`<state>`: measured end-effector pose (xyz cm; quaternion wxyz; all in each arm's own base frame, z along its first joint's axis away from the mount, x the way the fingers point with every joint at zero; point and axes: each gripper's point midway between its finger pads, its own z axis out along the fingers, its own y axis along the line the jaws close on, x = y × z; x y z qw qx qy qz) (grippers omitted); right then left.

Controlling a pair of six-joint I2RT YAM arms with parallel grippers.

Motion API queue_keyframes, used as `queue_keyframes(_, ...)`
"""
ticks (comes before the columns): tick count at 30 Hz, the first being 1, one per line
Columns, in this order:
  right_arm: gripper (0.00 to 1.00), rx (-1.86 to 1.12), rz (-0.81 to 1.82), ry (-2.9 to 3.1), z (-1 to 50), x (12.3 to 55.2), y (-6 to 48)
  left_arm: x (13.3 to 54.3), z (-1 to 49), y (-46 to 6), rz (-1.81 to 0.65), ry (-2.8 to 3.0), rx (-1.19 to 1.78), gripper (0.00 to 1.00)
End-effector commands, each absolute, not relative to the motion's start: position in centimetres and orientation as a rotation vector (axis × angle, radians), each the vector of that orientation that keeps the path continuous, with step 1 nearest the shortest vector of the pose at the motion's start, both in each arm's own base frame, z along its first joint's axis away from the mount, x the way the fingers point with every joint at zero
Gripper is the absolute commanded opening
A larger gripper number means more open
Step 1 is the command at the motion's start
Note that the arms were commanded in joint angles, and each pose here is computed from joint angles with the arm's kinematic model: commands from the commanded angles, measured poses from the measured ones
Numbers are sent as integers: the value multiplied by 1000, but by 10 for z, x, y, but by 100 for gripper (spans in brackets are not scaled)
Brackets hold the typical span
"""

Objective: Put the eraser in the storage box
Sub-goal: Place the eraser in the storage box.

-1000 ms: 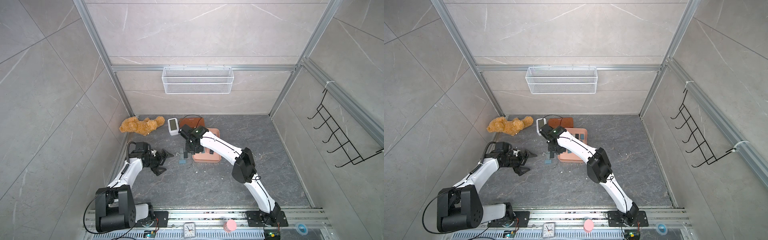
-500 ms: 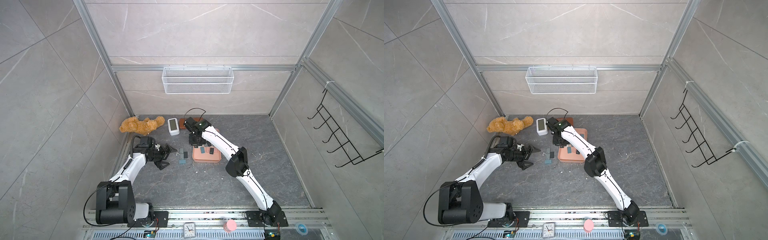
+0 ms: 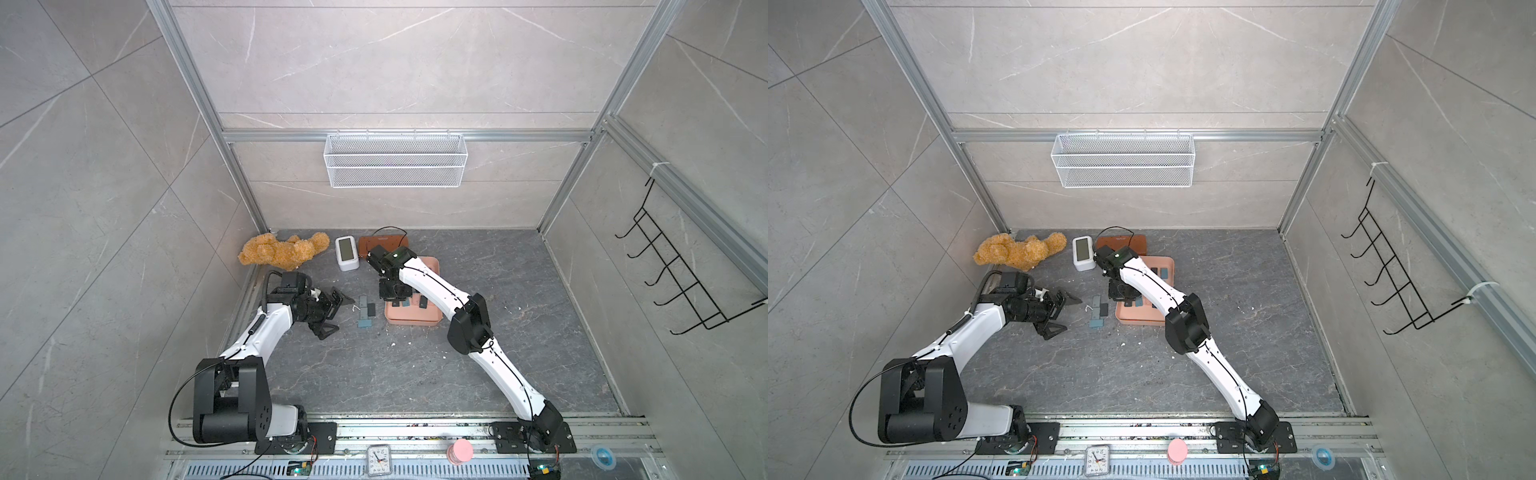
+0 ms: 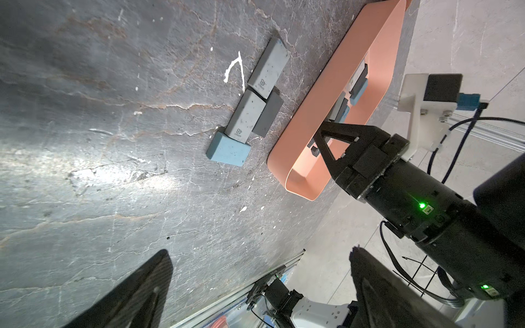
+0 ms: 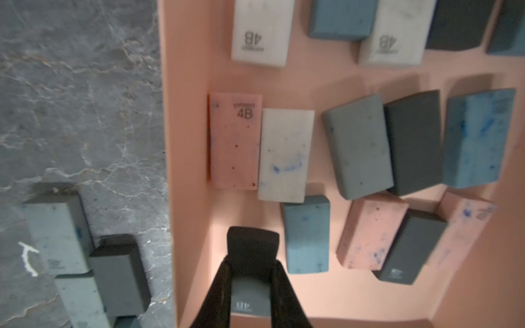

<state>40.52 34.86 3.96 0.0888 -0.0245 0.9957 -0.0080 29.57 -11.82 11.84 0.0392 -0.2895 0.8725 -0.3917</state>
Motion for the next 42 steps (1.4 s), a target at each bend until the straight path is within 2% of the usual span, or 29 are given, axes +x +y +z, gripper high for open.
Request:
queue_keyframes(1,22,-72,-17,2971,34,407,348,298,128,-119,-1191,2674,-836,99)
queue_keyframes(13,25,-41,6,2984,21,412,348,297,126,-117,-1172,2691,-833,99)
queue_keyframes(24,35,-45,28,2989,22,411,350,298,126,-116,-1160,2695,-833,99)
queue_keyframes(34,40,-42,63,2963,40,414,352,297,128,-114,-1131,2695,-821,99)
queue_keyframes(42,51,-37,120,2904,85,415,352,297,135,-104,-1018,2712,-764,99)
